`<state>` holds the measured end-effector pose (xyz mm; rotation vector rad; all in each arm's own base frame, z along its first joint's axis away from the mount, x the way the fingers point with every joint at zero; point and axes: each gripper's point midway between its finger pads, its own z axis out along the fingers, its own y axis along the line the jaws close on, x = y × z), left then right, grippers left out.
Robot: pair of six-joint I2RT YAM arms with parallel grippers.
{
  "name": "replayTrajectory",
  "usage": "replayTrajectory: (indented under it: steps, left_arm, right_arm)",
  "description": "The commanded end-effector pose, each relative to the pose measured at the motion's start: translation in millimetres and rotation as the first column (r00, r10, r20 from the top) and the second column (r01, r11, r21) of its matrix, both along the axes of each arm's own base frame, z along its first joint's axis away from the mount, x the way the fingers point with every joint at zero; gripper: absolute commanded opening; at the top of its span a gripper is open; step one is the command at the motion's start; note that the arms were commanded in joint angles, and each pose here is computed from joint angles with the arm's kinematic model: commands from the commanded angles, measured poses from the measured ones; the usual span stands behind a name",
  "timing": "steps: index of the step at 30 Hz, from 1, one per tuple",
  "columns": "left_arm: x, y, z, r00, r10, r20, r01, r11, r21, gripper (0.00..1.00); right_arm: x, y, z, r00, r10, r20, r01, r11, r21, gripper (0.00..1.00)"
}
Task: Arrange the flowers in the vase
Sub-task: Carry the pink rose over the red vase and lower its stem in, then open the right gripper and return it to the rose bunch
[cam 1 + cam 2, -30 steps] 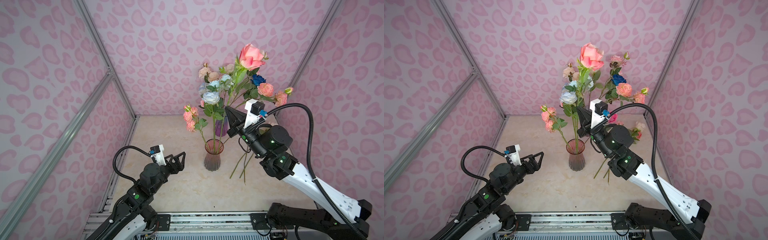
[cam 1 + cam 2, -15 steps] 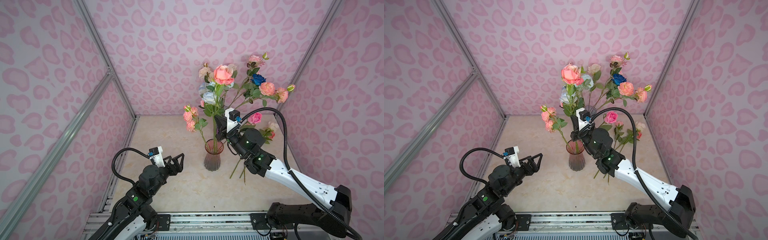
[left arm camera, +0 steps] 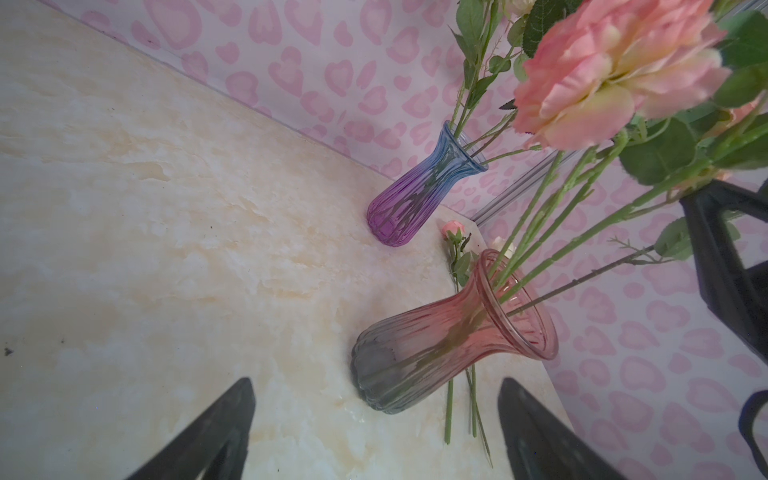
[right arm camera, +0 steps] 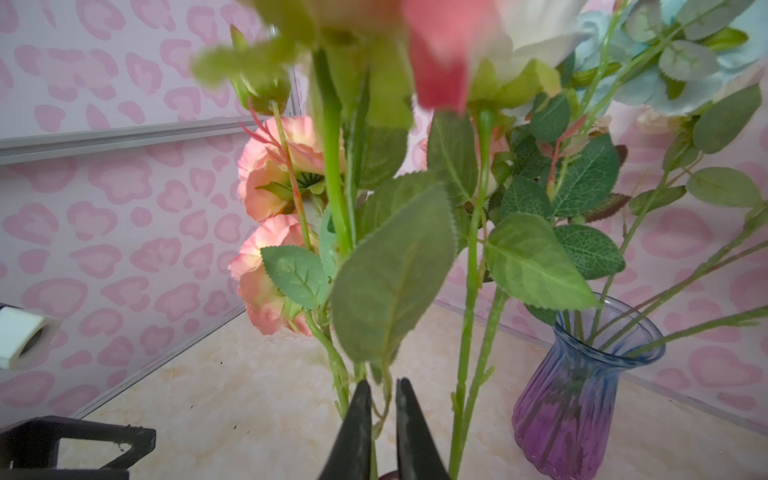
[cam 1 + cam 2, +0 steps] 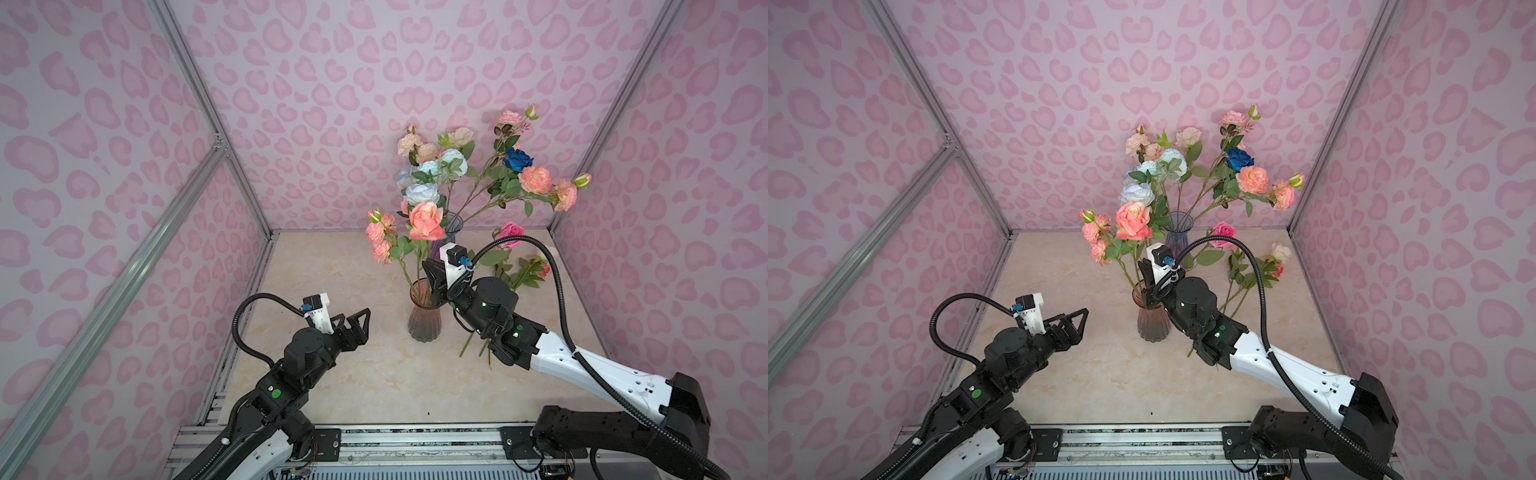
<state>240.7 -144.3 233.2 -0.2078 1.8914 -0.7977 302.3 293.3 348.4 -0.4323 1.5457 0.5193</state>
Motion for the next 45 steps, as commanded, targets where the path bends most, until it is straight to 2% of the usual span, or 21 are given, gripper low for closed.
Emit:
replayTrajectory:
  steps: [1, 7, 16, 19, 21, 25, 28, 30, 33, 37, 40, 43, 44, 45]
  left_arm:
    - [1, -3, 5, 1.000, -0.007, 0.013, 0.007, 1.000, -0.025, 0.92]
    - [1, -3, 2, 1.000, -0.005, 0.006, 0.005, 1.000, -0.025, 0.92]
    - [8, -11, -1, 1.000, -0.019, 0.000, 0.019, 1.000, -0.014, 0.92]
    - [11, -15, 0, 1.000, -0.030, 0.000, 0.030, 0.999, -0.013, 0.92]
    - [11, -16, 1, 0.999, -0.035, 0.002, 0.035, 0.999, -0.011, 0.92]
    - [10, -15, 3, 0.999, -0.036, 0.009, 0.036, 0.999, -0.006, 0.92]
    - [9, -14, 1, 0.999, -0.035, 0.010, 0.035, 0.999, -0.004, 0.92]
    - [10, -14, 2, 0.999, -0.035, 0.010, 0.035, 0.999, -0.004, 0.92]
    - [10, -16, 1, 0.999, -0.044, 0.005, 0.045, 0.999, -0.005, 0.92]
    - [11, -18, -2, 0.999, -0.051, -0.005, 0.051, 0.999, -0.008, 0.92]
    - [10, -18, -6, 0.999, -0.050, -0.014, 0.050, 0.999, -0.007, 0.92]
    - [9, -17, -10, 0.999, -0.047, -0.018, 0.046, 0.999, -0.009, 0.92]
    - [9, -16, -11, 0.999, -0.045, -0.017, 0.045, 0.999, -0.009, 0.92]
    - [9, -16, -11, 0.999, -0.044, -0.018, 0.044, 0.999, -0.008, 0.92]
  right_arm:
    - [3, -7, -9, 0.999, -0.044, -0.030, 0.044, 0.999, 0.001, 0.17]
    - [-13, -20, 4, 0.998, -0.063, -0.019, 0.064, 0.998, 0.027, 0.17]
    - [-52, -74, 51, 0.986, -0.159, 0.039, 0.157, 0.986, 0.056, 0.14]
    - [-54, -100, 46, 0.970, -0.241, 0.011, 0.240, 0.970, 0.045, 0.13]
    - [-53, -123, 31, 0.943, -0.332, -0.016, 0.332, 0.943, 0.014, 0.12]
    - [-51, -176, -7, 0.864, -0.498, -0.081, 0.501, 0.865, 0.020, 0.13]
    - [-46, -221, -42, 0.786, -0.589, -0.185, 0.608, 0.791, 0.063, 0.14]
    - [-40, -255, -72, 0.696, -0.657, -0.289, 0.702, 0.707, 0.084, 0.15]
    - [-28, -285, -112, 0.602, -0.672, -0.432, 0.772, 0.628, 0.098, 0.18]
    - [-1, -310, -159, 0.491, -0.614, -0.619, 0.822, 0.561, 0.095, 0.19]
    - [21, -322, -186, 0.426, -0.571, -0.702, 0.840, 0.538, 0.072, 0.21]
    - [49, -333, -212, 0.357, -0.566, -0.743, 0.841, 0.541, -0.008, 0.23]
    - [60, -336, -223, 0.322, -0.558, -0.765, 0.830, 0.555, -0.055, 0.24]
    - [76, -333, -229, 0.331, -0.534, -0.778, 0.785, 0.614, -0.087, 0.25]
